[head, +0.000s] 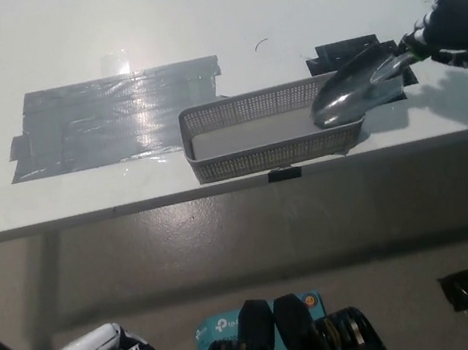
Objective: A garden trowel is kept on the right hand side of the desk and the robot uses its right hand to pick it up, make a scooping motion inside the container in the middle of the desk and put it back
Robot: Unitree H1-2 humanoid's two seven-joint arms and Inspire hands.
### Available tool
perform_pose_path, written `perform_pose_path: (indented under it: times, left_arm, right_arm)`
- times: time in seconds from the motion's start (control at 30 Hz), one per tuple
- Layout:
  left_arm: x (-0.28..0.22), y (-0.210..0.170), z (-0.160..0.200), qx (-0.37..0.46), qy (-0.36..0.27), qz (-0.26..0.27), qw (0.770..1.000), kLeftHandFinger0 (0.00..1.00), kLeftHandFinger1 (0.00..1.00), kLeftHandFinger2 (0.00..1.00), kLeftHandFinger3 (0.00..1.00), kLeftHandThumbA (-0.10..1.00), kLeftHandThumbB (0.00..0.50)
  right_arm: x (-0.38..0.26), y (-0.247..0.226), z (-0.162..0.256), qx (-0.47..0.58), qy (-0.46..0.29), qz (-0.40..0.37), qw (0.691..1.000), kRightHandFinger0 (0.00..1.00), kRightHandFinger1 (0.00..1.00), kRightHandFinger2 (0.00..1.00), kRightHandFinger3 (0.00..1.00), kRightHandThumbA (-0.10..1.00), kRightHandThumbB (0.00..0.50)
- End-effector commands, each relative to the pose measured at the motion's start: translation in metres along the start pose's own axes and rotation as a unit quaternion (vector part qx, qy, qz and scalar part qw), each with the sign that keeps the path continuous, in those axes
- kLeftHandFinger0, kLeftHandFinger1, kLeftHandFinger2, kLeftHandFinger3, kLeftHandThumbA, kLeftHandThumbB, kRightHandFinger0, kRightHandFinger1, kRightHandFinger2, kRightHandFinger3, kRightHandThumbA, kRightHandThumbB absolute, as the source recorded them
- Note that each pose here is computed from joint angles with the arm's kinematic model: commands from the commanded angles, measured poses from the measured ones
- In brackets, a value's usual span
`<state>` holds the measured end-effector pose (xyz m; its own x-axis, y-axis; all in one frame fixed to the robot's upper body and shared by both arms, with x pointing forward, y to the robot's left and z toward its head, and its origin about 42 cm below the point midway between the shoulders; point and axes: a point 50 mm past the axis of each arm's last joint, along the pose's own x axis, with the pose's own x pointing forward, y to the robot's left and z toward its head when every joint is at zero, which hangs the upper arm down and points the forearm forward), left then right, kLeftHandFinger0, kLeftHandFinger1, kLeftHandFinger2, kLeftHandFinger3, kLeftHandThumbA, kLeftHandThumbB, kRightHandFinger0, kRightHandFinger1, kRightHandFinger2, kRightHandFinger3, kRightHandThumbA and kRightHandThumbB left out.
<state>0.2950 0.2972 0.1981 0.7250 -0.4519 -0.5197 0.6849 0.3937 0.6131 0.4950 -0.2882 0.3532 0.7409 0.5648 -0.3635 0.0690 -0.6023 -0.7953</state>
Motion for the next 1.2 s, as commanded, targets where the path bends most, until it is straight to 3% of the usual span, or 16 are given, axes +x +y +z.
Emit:
perform_pose_path:
  times: [0.0, 0.07, 0.23, 0.33, 0.37, 0.43, 0.47, 0.57, 0.63, 0.67, 0.73, 0.8, 0.9, 0.93, 1.0, 1.17]
  left_arm:
    - [-0.007, 0.013, 0.007, 0.018, -0.003, 0.008, 1.0, 0.68, 0.67, 0.76, 0.83, 1.0, 0.5]
    - [-0.007, 0.013, 0.007, 0.016, -0.004, 0.008, 1.0, 0.68, 0.67, 0.76, 0.83, 1.0, 0.5]
    - [-0.003, 0.017, 0.011, 0.017, -0.009, 0.006, 1.0, 0.69, 0.67, 0.76, 0.82, 1.0, 0.5]
    - [-0.002, 0.02, 0.013, 0.027, -0.008, 0.007, 1.0, 0.71, 0.67, 0.76, 0.83, 1.0, 0.5]
    - [-0.002, 0.02, 0.014, 0.028, -0.008, 0.007, 1.0, 0.7, 0.67, 0.76, 0.83, 1.0, 0.5]
    - [-0.002, 0.019, 0.014, 0.024, -0.012, 0.006, 1.0, 0.7, 0.67, 0.76, 0.83, 1.0, 0.499]
    - [-0.002, 0.019, 0.015, 0.024, -0.013, 0.006, 1.0, 0.7, 0.67, 0.75, 0.82, 1.0, 0.496]
    - [-0.001, 0.019, 0.016, 0.023, -0.015, 0.004, 1.0, 0.7, 0.67, 0.76, 0.83, 1.0, 0.5]
    - [-0.001, 0.018, 0.017, 0.024, -0.017, 0.001, 1.0, 0.7, 0.67, 0.75, 0.83, 1.0, 0.485]
    - [0.0, 0.016, 0.017, 0.022, -0.018, -0.002, 1.0, 0.7, 0.66, 0.75, 0.83, 1.0, 0.483]
    - [0.0, 0.014, 0.016, 0.017, -0.019, -0.004, 1.0, 0.71, 0.67, 0.75, 0.84, 1.0, 0.476]
    - [0.001, 0.012, 0.016, 0.017, -0.018, -0.009, 1.0, 0.71, 0.67, 0.75, 0.83, 1.0, 0.48]
    - [0.002, 0.011, 0.016, 0.023, -0.013, -0.011, 1.0, 0.72, 0.68, 0.76, 0.86, 1.0, 0.5]
    - [0.002, 0.011, 0.016, 0.022, -0.013, -0.012, 1.0, 0.72, 0.68, 0.77, 0.87, 1.0, 0.5]
    - [0.003, 0.009, 0.017, 0.023, -0.014, -0.016, 1.0, 0.73, 0.68, 0.77, 0.86, 1.0, 0.48]
    - [0.006, 0.008, 0.019, 0.027, -0.015, -0.02, 0.999, 0.75, 0.69, 0.76, 0.86, 1.0, 0.496]
  right_arm:
    - [-0.007, -0.028, -0.006, -0.034, 0.001, -0.031, 0.999, 0.0, 0.05, 0.42, 0.06, -0.1, 0.003]
    - [-0.006, -0.028, -0.002, -0.031, -0.003, -0.019, 0.999, 0.0, 0.03, 0.42, 0.11, -0.1, 0.017]
    - [-0.001, -0.02, 0.006, -0.042, -0.014, -0.031, 0.999, 0.0, 0.0, 0.39, 0.0, -0.1, 0.11]
    - [0.004, -0.013, 0.017, -0.041, -0.025, -0.033, 0.998, 0.0, 0.01, 0.4, 0.03, -0.1, 0.076]
    - [0.005, -0.01, 0.019, -0.041, -0.028, -0.039, 0.998, 0.0, 0.0, 0.36, 0.01, -0.1, 0.126]
    - [0.007, -0.004, 0.025, -0.035, -0.033, -0.043, 0.998, 0.0, 0.0, 0.34, 0.0, -0.1, 0.148]
    - [0.01, -0.001, 0.03, -0.033, -0.036, -0.04, 0.998, 0.0, 0.03, 0.37, 0.04, -0.1, 0.087]
    - [0.014, 0.002, 0.037, -0.031, -0.038, -0.034, 0.998, 0.0, 0.04, 0.39, 0.06, -0.1, 0.042]
    - [0.029, 0.0, 0.052, -0.005, -0.045, -0.036, 0.998, 0.0, 0.05, 0.43, 0.18, -0.1, 0.001]
    - [0.032, 0.003, 0.056, 0.004, -0.049, -0.042, 0.998, 0.0, 0.05, 0.43, 0.18, -0.1, 0.0]
    - [0.042, 0.001, 0.063, 0.045, -0.049, -0.048, 0.997, 0.0, 0.0, 0.37, 0.08, -0.1, 0.0]
    - [0.053, 0.0, 0.072, 0.057, -0.043, -0.046, 0.996, 0.0, 0.13, 0.55, 0.05, -0.1, 0.0]
    - [0.063, -0.002, 0.08, 0.066, -0.032, -0.042, 0.996, 0.0, 0.25, 0.65, 0.32, -0.1, 0.0]
    - [0.068, -0.005, 0.083, 0.067, -0.027, -0.038, 0.997, 0.0, 0.25, 0.65, 0.4, -0.1, 0.0]
    - [0.076, -0.005, 0.089, 0.074, -0.03, -0.041, 0.996, 0.0, 0.22, 0.6, 0.38, -0.1, 0.0]
    - [0.104, -0.015, 0.104, 0.091, -0.041, -0.049, 0.994, 0.0, 0.12, 0.49, 0.29, -0.1, 0.001]
